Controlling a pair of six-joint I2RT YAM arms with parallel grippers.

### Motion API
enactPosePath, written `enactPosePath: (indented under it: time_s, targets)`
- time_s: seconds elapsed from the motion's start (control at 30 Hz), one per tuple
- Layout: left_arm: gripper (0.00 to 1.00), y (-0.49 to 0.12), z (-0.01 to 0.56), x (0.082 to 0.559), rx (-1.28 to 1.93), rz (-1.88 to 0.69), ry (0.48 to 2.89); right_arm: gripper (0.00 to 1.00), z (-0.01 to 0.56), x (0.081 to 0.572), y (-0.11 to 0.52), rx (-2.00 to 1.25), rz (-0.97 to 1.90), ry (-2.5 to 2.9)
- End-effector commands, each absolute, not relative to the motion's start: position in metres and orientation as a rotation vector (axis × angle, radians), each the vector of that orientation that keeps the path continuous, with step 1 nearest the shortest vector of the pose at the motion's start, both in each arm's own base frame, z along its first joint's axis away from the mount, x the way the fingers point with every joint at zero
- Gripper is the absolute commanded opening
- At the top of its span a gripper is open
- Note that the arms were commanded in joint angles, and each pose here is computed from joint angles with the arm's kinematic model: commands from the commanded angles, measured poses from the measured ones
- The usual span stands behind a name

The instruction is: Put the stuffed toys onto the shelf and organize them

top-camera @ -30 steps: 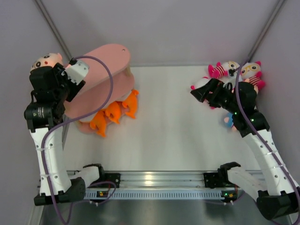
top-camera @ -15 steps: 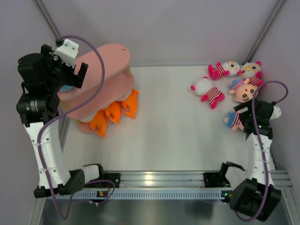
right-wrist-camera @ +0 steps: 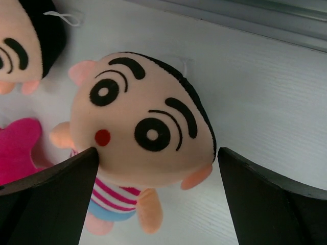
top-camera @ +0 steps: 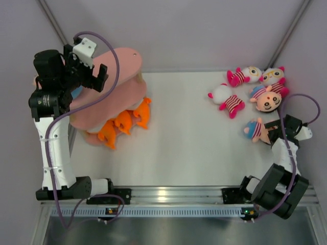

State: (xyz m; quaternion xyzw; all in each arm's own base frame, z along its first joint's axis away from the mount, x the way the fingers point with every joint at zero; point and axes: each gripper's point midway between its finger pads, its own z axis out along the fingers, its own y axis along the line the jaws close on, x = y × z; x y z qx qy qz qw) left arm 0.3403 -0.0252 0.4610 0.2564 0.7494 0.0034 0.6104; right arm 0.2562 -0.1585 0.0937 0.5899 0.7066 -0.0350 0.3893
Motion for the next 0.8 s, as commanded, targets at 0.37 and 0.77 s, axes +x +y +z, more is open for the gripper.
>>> enactPosePath:
  time_s: [0.37, 0.77]
  targets:
    - [0.93, -0.086, 0.454, 0.325, 0.766, -0.132, 1.651, 0.01, 0.097, 0.287, -0.163, 1.261, -0.051, 1.918]
    - [0.91, -0.150, 0.323, 0.246, 1.322, -0.170, 1.705, 0.00, 0.269, 0.319, -0.108, 0.769, 0.056, 1.878]
